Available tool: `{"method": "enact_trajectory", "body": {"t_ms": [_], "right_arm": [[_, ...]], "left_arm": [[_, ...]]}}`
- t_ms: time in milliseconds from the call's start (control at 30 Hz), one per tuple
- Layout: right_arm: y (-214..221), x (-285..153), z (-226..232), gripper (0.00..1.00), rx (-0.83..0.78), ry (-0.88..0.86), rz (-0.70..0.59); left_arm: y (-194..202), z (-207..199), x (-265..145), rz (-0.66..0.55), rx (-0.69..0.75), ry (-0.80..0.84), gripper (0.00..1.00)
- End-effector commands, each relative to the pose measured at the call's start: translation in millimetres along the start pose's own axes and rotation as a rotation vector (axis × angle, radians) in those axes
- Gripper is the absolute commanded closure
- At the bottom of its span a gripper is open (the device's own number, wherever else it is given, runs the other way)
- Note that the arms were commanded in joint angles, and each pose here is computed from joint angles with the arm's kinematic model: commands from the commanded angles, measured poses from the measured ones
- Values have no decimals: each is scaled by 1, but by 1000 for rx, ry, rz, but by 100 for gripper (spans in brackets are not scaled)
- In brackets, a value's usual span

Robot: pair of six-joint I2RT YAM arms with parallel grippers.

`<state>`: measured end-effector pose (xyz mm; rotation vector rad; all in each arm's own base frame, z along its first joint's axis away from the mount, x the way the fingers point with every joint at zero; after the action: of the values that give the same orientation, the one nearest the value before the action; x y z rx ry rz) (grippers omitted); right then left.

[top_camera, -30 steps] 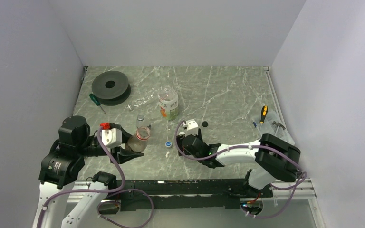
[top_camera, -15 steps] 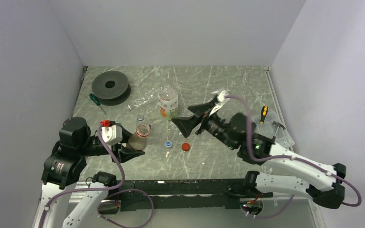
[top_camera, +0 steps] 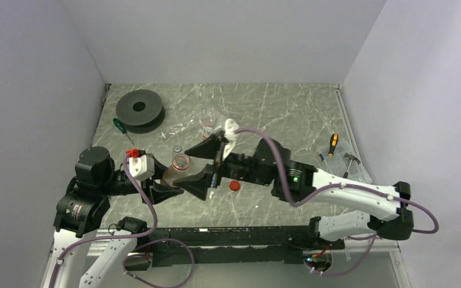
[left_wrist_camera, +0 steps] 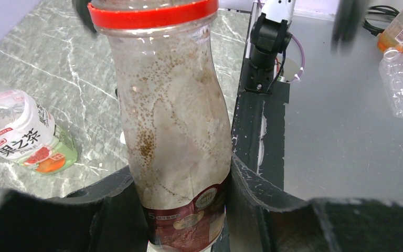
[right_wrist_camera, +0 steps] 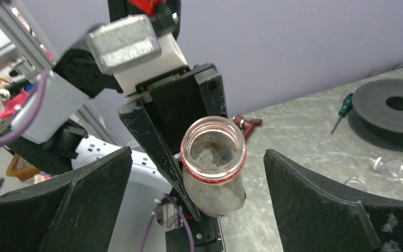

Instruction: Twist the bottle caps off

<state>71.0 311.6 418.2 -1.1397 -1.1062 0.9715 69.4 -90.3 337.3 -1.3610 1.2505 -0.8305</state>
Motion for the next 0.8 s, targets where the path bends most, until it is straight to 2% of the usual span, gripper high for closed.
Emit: {"method": "enact_trajectory", "body": {"t_ms": [0,100,200,267,367,467,533,567,600,633,667,767], "right_arm": [[-17,14,6,1,-49,-17,-56],[-14,20,5,5,-44,-1,-61],[-11,26,3,16,-37,13,-56],[-7,31,2,27,-34,19,-42],[-1,35,2,51,-26,22,-35],[2,36,1,70,-22,29,-30],[2,36,0,80,-23,36,-27],[2,36,0,83,-25,43,-24],[2,35,-1,85,-30,48,-19],[1,33,-3,86,-35,69,-16],[2,31,-4,86,-41,84,-12],[4,22,-12,87,-78,156,13]], "left_arm": [[-7,0,0,-11,18,0,84],[-7,-1,0,-12,17,13,84],[-6,-2,0,-10,17,30,84],[-6,-3,0,-8,22,44,83],[-5,-5,0,2,28,68,83],[-4,-6,-1,8,23,77,82],[-4,-6,-1,7,23,72,78],[-5,-6,-1,8,19,61,70],[-5,-4,-1,9,8,38,44],[-6,-2,-1,11,-11,11,10],[-6,0,-2,14,-24,-15,2],[-7,6,-3,41,-74,-98,1]]}}
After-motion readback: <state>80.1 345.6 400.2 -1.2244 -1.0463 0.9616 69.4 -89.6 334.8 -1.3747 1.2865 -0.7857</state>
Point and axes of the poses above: each gripper's point midway between its finger pads, its own x axis out along the fingers, its own z axis along the line the jaws close on, y = z × x, the point moved 9 cm from there along -x, back along the fingers, and after that the axes turned 11 degrees about -x, right-handed, at the moved point
